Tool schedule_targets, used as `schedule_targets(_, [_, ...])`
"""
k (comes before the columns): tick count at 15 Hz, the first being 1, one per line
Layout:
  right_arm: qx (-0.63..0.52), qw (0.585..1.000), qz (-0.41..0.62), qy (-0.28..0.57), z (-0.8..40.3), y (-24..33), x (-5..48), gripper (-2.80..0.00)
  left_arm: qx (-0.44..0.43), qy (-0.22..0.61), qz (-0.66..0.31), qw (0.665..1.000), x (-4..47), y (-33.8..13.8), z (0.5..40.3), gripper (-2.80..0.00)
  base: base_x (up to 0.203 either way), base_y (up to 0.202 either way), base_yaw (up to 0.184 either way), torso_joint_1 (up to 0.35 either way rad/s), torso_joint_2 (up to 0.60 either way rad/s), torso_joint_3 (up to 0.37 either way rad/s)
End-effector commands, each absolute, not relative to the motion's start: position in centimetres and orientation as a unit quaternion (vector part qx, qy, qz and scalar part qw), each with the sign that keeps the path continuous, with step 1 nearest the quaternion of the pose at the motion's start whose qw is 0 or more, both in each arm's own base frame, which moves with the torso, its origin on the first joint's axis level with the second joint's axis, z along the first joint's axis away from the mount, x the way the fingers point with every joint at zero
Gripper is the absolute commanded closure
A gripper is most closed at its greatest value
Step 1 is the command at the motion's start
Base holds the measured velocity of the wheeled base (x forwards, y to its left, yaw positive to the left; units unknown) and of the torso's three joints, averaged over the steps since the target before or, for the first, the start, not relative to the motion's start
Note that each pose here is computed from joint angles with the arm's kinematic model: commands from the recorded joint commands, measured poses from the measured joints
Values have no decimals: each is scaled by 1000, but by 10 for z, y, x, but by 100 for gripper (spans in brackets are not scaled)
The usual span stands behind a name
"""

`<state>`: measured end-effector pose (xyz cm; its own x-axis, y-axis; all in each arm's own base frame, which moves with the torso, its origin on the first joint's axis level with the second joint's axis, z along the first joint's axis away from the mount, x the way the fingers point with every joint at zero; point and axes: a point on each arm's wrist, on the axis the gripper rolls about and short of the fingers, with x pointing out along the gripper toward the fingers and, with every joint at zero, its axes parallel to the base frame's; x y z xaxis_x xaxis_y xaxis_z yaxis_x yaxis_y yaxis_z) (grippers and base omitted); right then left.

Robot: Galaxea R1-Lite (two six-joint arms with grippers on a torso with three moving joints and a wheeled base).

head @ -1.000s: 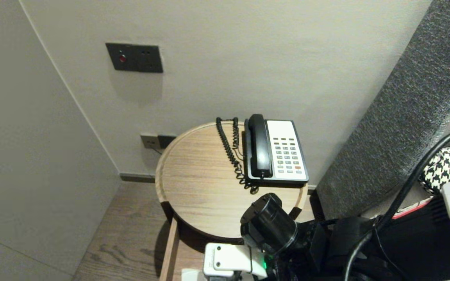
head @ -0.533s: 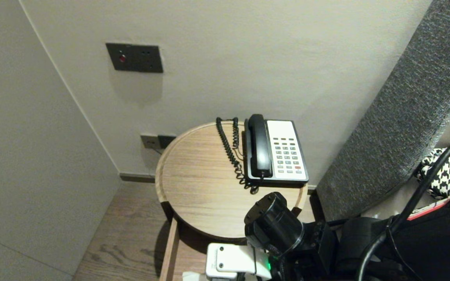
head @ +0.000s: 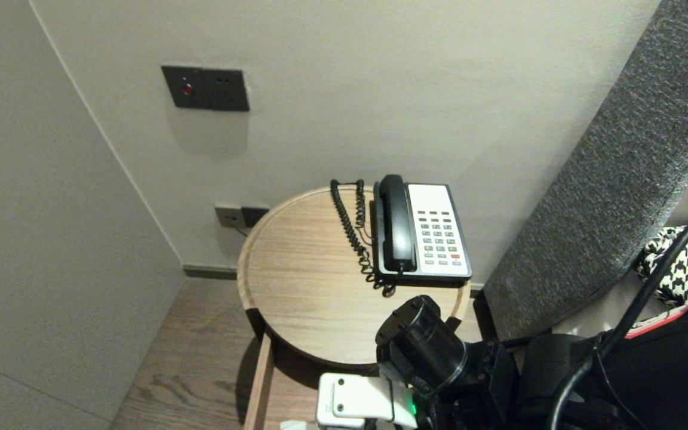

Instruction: Take the tissue out of the drawer one by one and place them on the table

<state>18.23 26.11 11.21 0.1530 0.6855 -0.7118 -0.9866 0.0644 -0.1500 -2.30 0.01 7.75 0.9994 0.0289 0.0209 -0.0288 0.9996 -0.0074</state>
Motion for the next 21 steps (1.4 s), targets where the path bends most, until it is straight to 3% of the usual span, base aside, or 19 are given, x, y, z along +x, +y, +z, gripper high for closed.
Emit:
schedule_targets(1, [-321, 689, 604, 241, 110, 260, 182, 0, -4, -11, 15, 1000, -23, 0, 77, 0, 0, 0, 0, 0, 0, 0])
schedule_targets(6, [-331, 685, 595, 260, 110, 258, 181, 0, -4, -11, 15, 1000, -23, 0, 78, 0, 0, 0, 0, 0, 0, 0])
schedule_targets(7, [-331, 685, 595, 259, 110, 257, 180, -53, -4, -11, 15, 1000, -23, 0, 78, 0, 0, 0, 0, 0, 0, 0])
schedule_targets(8, [-332, 685, 595, 260, 110, 257, 180, -280, -4, -12, 15, 1000, -23, 0, 78, 0, 0, 0, 0, 0, 0, 0])
schedule_targets(21, [-334, 662, 599, 304, 107, 252, 178, -280, -4, -11, 15, 1000, -23, 0, 77, 0, 0, 0, 0, 0, 0, 0])
